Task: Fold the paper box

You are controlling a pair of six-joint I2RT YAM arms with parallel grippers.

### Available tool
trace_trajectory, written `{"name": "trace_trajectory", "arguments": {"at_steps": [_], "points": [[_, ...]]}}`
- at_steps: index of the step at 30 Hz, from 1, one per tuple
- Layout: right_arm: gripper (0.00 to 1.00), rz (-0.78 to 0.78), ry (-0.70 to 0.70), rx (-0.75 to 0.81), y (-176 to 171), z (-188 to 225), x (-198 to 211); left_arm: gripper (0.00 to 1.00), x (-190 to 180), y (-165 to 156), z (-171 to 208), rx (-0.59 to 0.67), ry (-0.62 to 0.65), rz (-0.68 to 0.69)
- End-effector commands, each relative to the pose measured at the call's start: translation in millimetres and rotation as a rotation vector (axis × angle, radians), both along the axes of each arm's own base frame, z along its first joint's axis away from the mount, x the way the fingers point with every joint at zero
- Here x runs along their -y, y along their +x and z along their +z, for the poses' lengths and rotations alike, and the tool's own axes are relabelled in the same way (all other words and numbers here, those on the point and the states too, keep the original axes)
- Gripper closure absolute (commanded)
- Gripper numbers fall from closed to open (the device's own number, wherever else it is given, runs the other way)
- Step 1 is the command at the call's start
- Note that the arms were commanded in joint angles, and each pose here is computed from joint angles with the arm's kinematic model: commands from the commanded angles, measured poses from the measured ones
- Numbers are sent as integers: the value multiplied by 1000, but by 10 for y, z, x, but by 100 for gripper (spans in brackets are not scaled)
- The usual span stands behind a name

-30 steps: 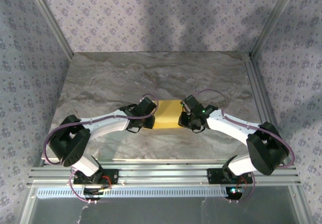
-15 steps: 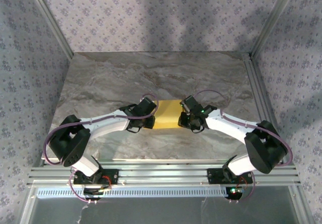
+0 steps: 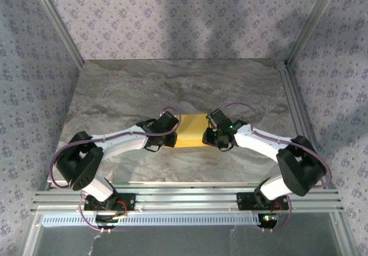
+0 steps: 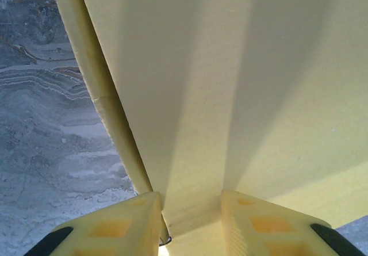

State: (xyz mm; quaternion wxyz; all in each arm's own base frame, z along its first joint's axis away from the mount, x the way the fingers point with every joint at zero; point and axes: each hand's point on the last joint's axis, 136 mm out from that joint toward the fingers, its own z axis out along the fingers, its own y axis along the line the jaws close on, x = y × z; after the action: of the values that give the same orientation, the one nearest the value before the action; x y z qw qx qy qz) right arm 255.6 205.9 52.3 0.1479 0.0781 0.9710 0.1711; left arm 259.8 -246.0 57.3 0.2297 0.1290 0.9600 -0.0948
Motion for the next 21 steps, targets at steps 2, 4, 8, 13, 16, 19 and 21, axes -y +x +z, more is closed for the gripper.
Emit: {"name": "trace_trajectory", "arguments": {"at_steps": [2,4,8,13,16,19,21], "points": [[63,17,109,-35,-36,-42,-98,68,93,-16,-5,-9,-17,-22],[63,26,121,-40,-45,-16,-107,68,100,-15,-8,-11,-18,-23],[61,16,112,1,-27,148,49,68,65,-15,-5,-7,-6,-21],[58,51,58,37,5,224,176,68,50,-17,0,-5,-6,-20],[59,75,57,20,21,168,114,68,61,-14,2,-7,-9,-20],[58,80,25,17,44,107,92,68,62,-9,5,-8,-8,-19],[58,81,-9,13,47,54,116,68,64,-10,11,-9,-7,-20]]}}
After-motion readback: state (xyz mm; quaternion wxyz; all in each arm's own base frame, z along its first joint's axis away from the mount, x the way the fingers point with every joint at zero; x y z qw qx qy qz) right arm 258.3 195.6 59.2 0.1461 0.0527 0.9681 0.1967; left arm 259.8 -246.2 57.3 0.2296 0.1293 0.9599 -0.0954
